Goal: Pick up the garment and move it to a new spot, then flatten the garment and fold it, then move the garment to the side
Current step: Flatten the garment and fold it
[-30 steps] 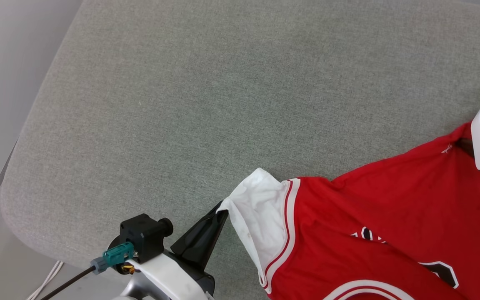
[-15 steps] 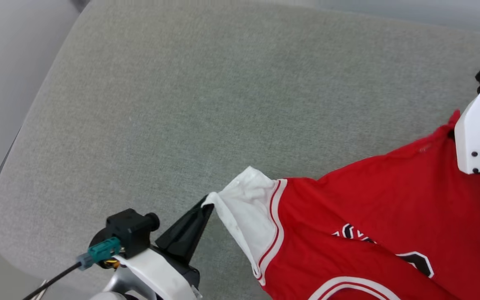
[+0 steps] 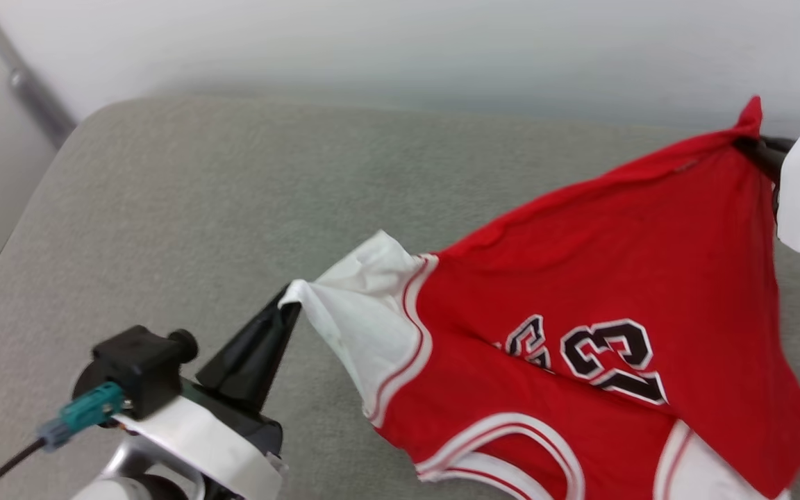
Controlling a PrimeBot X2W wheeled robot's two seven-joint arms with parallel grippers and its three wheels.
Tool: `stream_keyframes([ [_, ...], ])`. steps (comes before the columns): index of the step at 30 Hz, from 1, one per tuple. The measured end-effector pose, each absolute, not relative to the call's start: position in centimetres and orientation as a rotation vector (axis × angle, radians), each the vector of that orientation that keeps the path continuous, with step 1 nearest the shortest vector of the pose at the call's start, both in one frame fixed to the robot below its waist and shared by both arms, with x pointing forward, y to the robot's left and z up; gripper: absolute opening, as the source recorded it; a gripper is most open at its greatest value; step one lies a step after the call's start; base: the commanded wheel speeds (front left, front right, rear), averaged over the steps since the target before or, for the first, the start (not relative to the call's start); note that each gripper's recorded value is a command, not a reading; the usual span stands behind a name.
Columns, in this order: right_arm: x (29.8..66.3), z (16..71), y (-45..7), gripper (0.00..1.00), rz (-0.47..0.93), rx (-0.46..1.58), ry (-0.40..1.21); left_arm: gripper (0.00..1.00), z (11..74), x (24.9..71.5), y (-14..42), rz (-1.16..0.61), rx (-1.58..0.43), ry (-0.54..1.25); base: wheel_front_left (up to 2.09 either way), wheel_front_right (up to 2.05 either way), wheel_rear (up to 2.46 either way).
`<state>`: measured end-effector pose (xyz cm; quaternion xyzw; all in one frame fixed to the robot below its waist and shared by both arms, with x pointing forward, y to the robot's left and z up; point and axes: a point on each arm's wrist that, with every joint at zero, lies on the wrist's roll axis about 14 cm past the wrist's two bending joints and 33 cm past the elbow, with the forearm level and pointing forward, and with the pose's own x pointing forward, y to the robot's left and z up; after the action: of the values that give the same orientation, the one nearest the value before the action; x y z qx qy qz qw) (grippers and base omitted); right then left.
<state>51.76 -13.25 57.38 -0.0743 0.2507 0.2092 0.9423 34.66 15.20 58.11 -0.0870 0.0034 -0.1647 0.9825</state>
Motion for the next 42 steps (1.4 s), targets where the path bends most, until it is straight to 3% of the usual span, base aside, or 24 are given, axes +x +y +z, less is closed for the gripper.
stream_keyframes([
  [13, 44.9, 69.7, -17.9, 0.0, 0.357, -0.147, 0.168, 0.0, 70.9, 35.4, 13.8, -0.438, -0.141, -0.376, 0.0, 0.0, 0.0],
  [23, 41.5, 74.9, -19.9, 0.0, 0.309, -0.097, -0.023, 0.0, 80.0, 35.2, 13.5, -0.51, -0.151, -0.654, 0.0, 0.0, 0.0],
  [33, 42.8, 77.1, -20.5, 0.0, 0.272, -0.098, -0.138, 0.0, 85.1, 37.7, 13.9, -0.51, -0.145, -0.805, 0.0, 0.0, 0.0],
  [42, 48.4, 78.9, -20.8, 0.0, 0.221, -0.161, -0.262, 0.0, 87.3, 45.3, 14.4, -0.496, -0.061, -0.831, 0.0, 0.0, 0.0],
])
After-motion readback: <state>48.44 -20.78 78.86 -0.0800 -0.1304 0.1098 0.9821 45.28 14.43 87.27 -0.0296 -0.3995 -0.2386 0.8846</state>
